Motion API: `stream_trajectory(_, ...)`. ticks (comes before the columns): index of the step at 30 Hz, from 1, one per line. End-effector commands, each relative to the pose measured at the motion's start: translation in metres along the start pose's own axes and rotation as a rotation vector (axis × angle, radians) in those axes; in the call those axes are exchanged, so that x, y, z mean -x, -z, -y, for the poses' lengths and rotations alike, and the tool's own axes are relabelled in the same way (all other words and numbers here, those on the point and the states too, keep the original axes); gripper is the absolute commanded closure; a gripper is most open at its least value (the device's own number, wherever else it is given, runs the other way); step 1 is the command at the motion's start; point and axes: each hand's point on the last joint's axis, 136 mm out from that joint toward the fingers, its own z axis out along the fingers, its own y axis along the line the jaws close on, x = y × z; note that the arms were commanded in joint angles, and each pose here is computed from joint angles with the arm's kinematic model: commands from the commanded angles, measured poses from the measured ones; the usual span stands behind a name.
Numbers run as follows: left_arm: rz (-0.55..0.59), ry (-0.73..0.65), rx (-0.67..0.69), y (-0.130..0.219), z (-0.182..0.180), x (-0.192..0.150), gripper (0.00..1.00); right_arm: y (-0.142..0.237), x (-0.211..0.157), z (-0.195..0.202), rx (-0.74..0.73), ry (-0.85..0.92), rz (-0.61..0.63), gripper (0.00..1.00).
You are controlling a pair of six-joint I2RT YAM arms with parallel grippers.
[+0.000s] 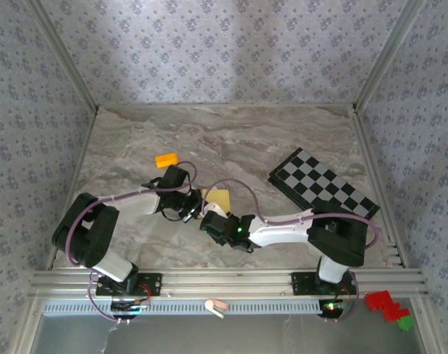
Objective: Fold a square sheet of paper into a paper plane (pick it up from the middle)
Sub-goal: Fourth fold the wing at the center of the table.
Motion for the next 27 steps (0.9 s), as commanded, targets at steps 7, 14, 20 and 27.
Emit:
stream_trajectory(7, -0.008, -0.035, -0.024, 0.011, 0.015, -0.003, 1.0, -0.004, 0.006, 0.01, -0.116, 0.001, -0.003, 0.57)
stream_trajectory(14, -0.017, -0.039, -0.025, 0.01, 0.015, -0.004, 1.0, -0.007, 0.002, 0.012, -0.135, 0.007, -0.02, 0.65)
stream_trajectory(20, -0.025, -0.04, -0.022, 0.008, 0.014, -0.004, 1.0, -0.01, 0.0, 0.012, -0.147, 0.01, -0.027, 0.69)
stream_trajectory(27, -0.032, -0.038, -0.021, 0.005, 0.013, -0.004, 1.0, -0.013, -0.003, 0.013, -0.155, 0.011, -0.036, 0.78)
